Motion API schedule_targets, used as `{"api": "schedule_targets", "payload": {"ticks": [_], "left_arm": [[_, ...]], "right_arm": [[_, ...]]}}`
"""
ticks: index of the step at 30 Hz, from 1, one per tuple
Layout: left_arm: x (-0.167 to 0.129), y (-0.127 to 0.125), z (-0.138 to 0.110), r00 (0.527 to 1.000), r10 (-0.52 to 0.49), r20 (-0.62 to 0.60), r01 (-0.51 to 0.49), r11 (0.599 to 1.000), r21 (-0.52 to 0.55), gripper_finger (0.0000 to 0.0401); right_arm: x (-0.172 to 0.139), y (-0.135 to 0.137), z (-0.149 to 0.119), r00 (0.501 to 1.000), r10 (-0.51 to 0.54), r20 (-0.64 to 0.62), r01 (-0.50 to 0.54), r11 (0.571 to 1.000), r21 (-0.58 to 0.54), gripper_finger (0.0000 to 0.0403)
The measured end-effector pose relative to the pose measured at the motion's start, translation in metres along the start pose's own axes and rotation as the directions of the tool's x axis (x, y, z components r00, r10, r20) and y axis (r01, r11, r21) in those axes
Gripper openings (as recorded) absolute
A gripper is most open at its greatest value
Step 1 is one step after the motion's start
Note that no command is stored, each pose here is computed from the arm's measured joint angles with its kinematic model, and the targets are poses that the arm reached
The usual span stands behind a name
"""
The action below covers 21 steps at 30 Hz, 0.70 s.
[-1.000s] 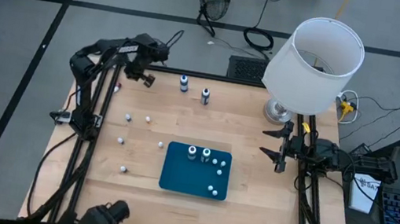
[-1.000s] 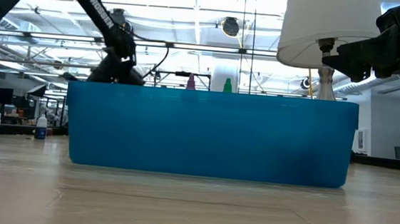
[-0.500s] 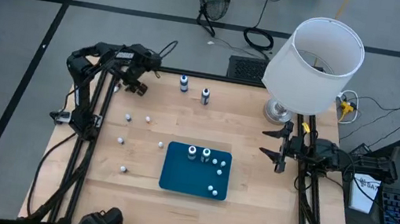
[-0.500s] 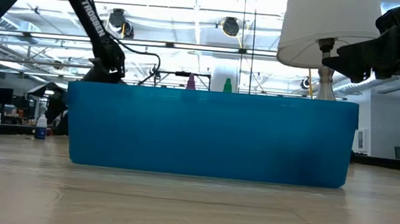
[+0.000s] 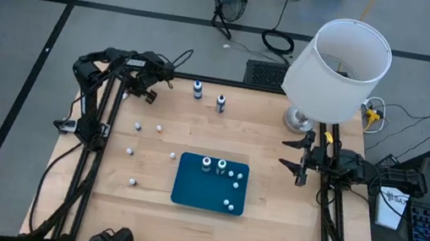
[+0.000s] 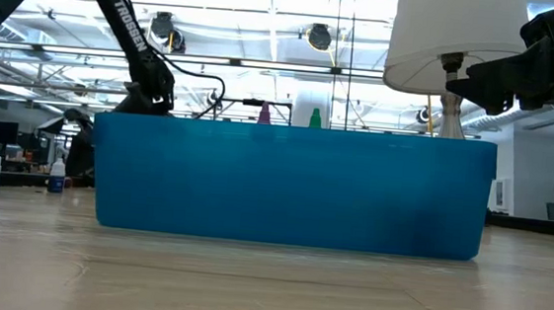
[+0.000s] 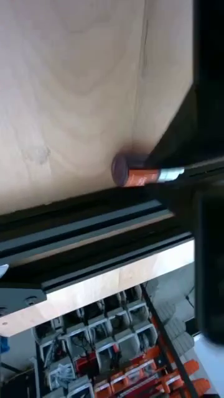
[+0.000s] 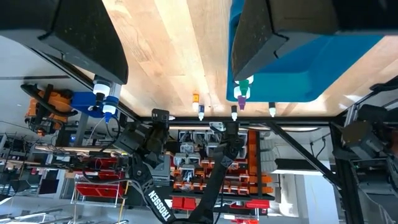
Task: Pick & Place food coloring
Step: Put the small red food coloring bottle into the blue bin
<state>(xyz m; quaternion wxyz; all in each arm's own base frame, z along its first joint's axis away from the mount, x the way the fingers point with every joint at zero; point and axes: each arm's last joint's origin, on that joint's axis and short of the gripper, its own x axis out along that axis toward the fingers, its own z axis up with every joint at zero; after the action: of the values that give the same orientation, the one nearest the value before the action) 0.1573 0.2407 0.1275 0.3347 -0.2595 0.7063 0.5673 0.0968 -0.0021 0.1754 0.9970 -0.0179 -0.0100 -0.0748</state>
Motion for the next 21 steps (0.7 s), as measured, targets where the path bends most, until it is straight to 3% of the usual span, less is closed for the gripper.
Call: {"api": "schedule_targets", "payload": {"ticks": [7, 10, 13, 17, 21], "left_arm": [[0.006, -0.003, 0.000, 0.998, 0.056, -0.039, -0.054, 0.998, 0.031, 0.0004], [0.008, -0.006, 0.002, 0.985, 0.161, -0.061, -0.160, 0.987, 0.021, 0.0003], [0.008, -0.002, 0.007, 0.964, 0.212, -0.161, -0.211, 0.977, 0.026, 0.0002], [0.008, -0.001, 0.017, 0.951, 0.182, -0.252, -0.180, 0.983, 0.031, 0.0002], [0.008, -0.001, 0.030, 0.954, 0.002, -0.300, 0.003, 1.000, 0.018, 0.0001]], "right_arm": [[0.000, 0.000, 0.000, 1.000, 0.000, 0.000, 0.000, 1.000, 0.000, 0.0274], [0.000, 0.000, 0.000, 1.000, 0.000, 0.000, 0.000, 1.000, 0.000, 0.0273], [0.000, 0.000, 0.000, 1.000, 0.000, 0.000, 0.000, 1.000, 0.000, 0.0270], [0.000, 0.000, 0.000, 1.000, 0.000, 0.000, 0.000, 1.000, 0.000, 0.0271], [0.000, 0.000, 0.000, 1.000, 0.000, 0.000, 0.000, 1.000, 0.000, 0.0274]]}}
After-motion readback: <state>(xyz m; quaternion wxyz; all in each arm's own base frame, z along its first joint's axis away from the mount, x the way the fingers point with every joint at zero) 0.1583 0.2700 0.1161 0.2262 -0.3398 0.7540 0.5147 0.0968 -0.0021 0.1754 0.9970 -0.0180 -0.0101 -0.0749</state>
